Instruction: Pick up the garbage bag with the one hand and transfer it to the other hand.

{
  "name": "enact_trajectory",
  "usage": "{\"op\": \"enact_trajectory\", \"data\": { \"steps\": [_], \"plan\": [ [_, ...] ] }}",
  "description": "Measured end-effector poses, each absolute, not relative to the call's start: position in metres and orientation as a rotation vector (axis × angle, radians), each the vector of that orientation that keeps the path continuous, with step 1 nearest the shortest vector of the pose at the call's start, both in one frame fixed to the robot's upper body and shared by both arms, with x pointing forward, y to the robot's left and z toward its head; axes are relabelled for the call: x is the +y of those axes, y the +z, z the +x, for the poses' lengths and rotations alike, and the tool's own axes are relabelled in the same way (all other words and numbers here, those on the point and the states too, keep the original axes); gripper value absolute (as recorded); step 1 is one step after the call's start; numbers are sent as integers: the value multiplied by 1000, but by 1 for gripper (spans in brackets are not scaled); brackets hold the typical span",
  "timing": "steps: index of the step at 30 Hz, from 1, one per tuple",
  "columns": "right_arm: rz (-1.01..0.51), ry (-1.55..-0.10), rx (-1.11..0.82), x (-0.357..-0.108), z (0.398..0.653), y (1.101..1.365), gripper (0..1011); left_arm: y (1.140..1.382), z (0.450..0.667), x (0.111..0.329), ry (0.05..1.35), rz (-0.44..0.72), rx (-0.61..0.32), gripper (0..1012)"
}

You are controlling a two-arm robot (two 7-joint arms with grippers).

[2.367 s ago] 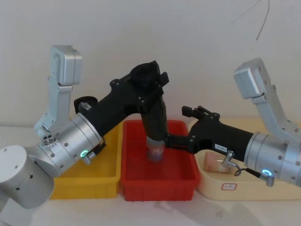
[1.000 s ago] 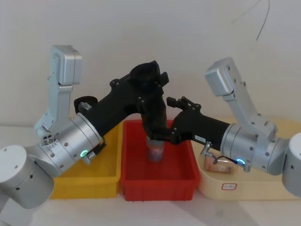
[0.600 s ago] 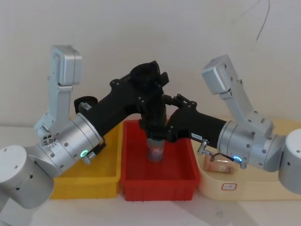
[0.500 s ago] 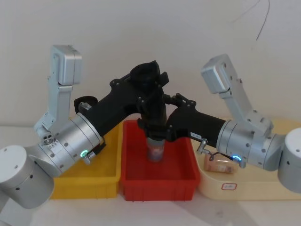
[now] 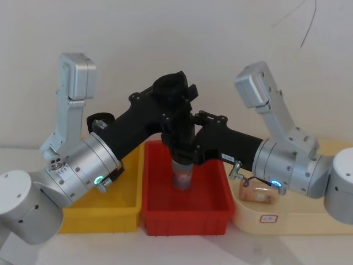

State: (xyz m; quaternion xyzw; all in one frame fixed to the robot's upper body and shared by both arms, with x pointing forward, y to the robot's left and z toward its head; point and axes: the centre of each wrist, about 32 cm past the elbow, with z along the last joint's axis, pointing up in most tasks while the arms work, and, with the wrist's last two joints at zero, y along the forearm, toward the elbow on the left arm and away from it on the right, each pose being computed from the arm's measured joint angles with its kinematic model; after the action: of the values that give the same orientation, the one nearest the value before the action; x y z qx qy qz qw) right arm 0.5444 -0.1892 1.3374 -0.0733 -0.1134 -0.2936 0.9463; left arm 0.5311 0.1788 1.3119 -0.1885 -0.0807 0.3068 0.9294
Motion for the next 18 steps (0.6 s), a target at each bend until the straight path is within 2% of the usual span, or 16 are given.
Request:
{"op": "enact_trajectory", "data": {
  "steps": [2, 7, 18],
  "plan": [
    [-148, -596, -232, -189, 545, 1338, 631, 1312, 531, 179, 628, -386, -165, 413],
    [-147, -594, -232, -189, 545, 1338, 507, 1312, 531, 179, 628, -386, -165, 413],
    [-146, -592, -232, -188, 545, 1338, 506, 1312, 531, 179, 628, -386, -165, 414]
  ]
}}
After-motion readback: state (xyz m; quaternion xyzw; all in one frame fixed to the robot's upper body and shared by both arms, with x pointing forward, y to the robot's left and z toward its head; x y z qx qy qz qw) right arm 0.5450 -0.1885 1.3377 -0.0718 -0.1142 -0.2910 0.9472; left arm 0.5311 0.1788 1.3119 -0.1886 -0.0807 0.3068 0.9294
